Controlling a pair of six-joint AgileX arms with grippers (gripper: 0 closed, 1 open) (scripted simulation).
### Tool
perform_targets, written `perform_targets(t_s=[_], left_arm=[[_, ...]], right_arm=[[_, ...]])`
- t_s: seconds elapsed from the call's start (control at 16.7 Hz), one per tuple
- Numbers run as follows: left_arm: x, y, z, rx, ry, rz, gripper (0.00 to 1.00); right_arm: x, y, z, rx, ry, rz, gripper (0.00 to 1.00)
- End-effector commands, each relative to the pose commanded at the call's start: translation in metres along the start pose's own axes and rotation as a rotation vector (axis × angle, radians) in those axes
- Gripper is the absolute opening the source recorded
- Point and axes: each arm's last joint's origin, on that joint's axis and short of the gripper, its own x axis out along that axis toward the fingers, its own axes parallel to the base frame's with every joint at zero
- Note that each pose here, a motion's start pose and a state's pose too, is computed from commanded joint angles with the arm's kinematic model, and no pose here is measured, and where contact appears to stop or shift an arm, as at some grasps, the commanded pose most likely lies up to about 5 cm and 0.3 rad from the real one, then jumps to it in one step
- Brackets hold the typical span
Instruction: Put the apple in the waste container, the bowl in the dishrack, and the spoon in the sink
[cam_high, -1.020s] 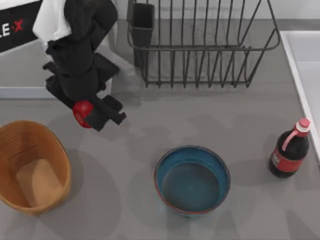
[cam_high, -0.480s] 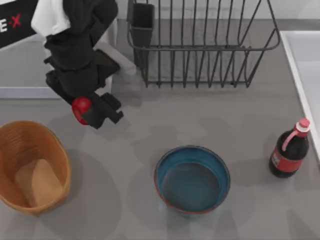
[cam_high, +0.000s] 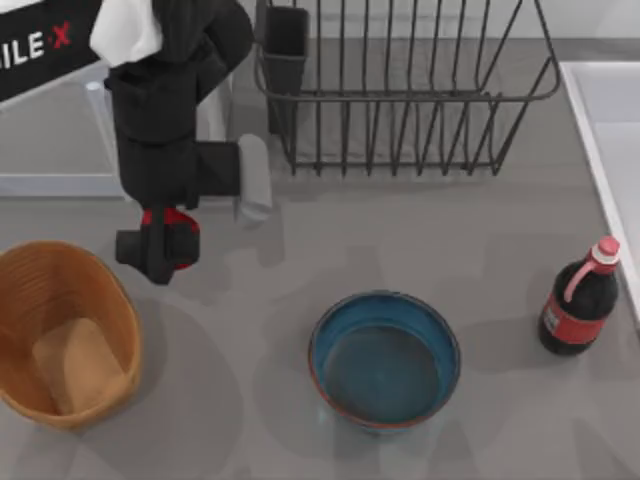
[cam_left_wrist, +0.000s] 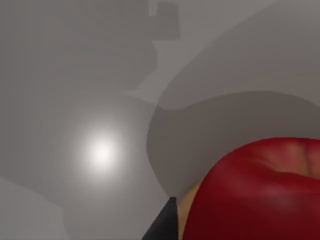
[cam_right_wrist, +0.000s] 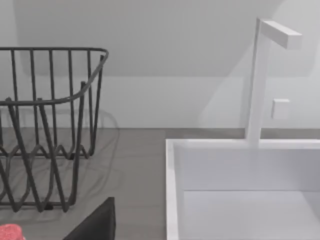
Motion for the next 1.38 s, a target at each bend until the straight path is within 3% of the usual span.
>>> perform_targets(t_s=[0.42, 0.72, 0.96, 1.38], left_arm=[[-0.009, -0.013, -0.005, 0.914, 0.168, -0.159, 0.0], [-0.02, -0.023, -0.011, 1.392, 0.249, -0.293, 0.0], [-0.026, -0.029, -0.014, 1.579, 0.291, -0.362, 0.0], [-0.025, -0.029, -0.016, 1.6, 0.293, -0.374, 0.0]], right_arm=[[0.0, 0.0, 0.0, 0.0, 0.0, 0.0, 1.0], [0.0, 0.0, 0.0, 0.0, 0.0, 0.0, 1.0], [0.0, 0.0, 0.0, 0.0, 0.0, 0.0, 1.0], [0.0, 0.0, 0.0, 0.0, 0.0, 0.0, 1.0]])
